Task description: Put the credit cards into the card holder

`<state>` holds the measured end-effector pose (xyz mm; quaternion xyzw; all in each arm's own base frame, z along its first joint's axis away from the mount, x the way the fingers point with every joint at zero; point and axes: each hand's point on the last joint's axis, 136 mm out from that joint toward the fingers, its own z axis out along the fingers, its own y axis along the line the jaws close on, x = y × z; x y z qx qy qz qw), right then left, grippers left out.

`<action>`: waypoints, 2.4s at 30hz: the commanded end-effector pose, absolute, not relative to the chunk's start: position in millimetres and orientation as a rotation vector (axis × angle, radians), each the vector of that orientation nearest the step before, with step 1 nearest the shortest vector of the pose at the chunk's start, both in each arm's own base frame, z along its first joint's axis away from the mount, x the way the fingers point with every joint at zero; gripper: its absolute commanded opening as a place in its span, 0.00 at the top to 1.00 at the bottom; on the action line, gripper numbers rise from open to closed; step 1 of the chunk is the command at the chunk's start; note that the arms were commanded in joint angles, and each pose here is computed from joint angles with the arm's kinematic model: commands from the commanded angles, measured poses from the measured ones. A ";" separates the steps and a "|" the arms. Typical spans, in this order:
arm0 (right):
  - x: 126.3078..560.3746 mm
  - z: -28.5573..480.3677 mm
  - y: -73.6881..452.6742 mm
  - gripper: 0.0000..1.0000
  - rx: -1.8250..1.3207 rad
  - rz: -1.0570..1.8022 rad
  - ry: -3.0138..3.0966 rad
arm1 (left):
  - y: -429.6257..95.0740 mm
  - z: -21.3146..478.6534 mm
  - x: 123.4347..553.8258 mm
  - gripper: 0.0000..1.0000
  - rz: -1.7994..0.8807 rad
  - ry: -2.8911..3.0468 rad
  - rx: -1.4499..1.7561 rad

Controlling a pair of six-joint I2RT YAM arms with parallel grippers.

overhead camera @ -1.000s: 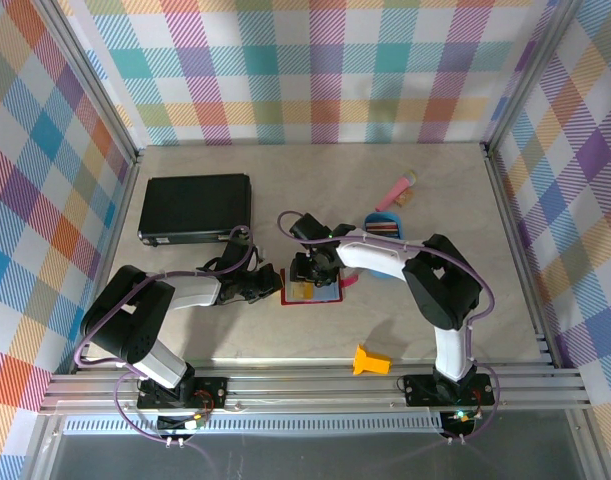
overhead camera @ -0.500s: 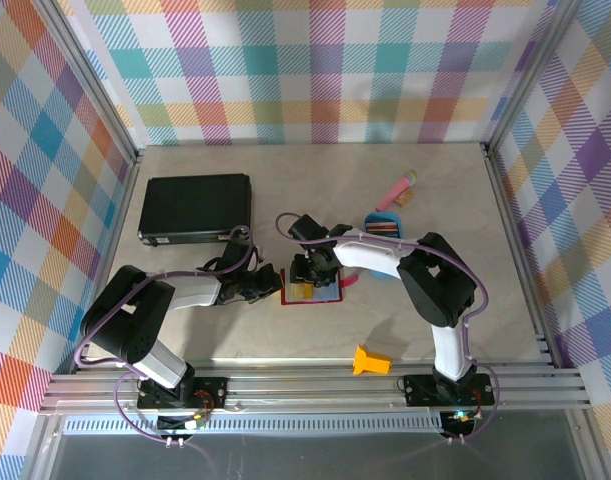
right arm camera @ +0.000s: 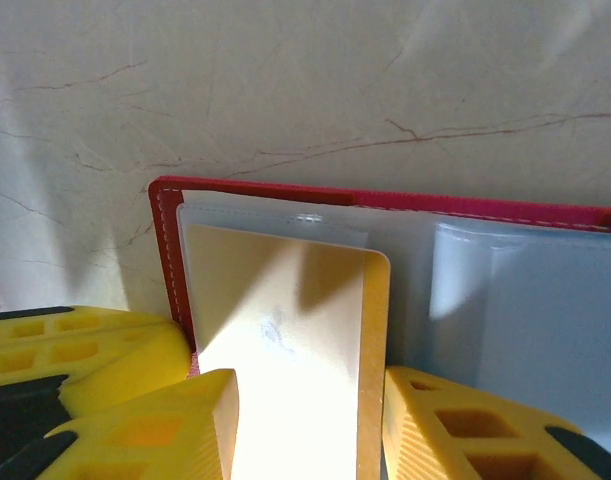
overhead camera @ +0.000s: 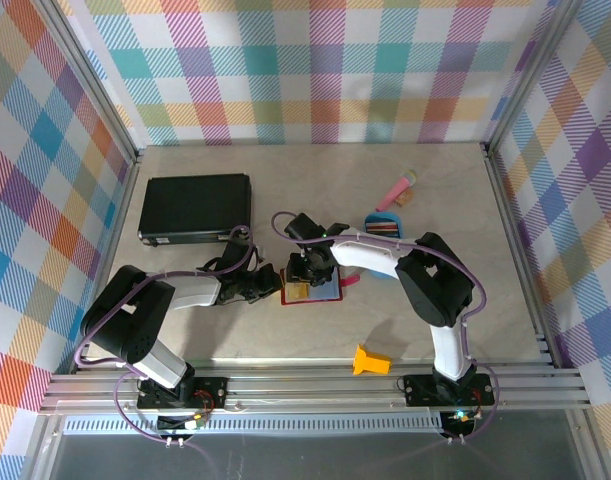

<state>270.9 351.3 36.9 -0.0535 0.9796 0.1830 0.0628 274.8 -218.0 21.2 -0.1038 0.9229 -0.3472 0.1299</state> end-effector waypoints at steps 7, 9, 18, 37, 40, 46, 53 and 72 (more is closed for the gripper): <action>266.4 38.3 377.1 0.61 -0.161 0.720 2.969 | -213.2 4.6 263.2 1.00 -0.959 2.752 -0.328; 266.1 38.3 378.0 0.61 -0.157 0.729 2.970 | -212.9 5.2 263.1 1.00 -0.958 2.751 -0.328; 275.7 68.5 327.6 0.50 -0.104 0.533 2.911 | -209.4 3.5 261.3 1.00 -0.940 2.753 -0.340; 278.5 54.9 284.8 0.44 -0.155 0.451 2.999 | -210.6 9.0 262.3 1.00 -0.945 2.746 -0.327; 279.4 49.6 288.8 0.44 -0.172 0.455 3.017 | -210.8 8.9 262.4 1.00 -0.946 2.747 -0.326; 280.8 44.8 293.7 0.44 -0.183 0.456 3.039 | -210.3 8.3 261.8 1.00 -0.942 2.750 -0.324; 281.6 41.5 294.6 0.44 -0.179 0.441 3.045 | -210.8 7.0 262.3 1.00 -0.942 2.753 -0.326; 266.6 28.2 329.1 0.42 -0.163 0.605 3.103 | -213.1 7.3 264.1 1.00 -0.955 2.748 -0.327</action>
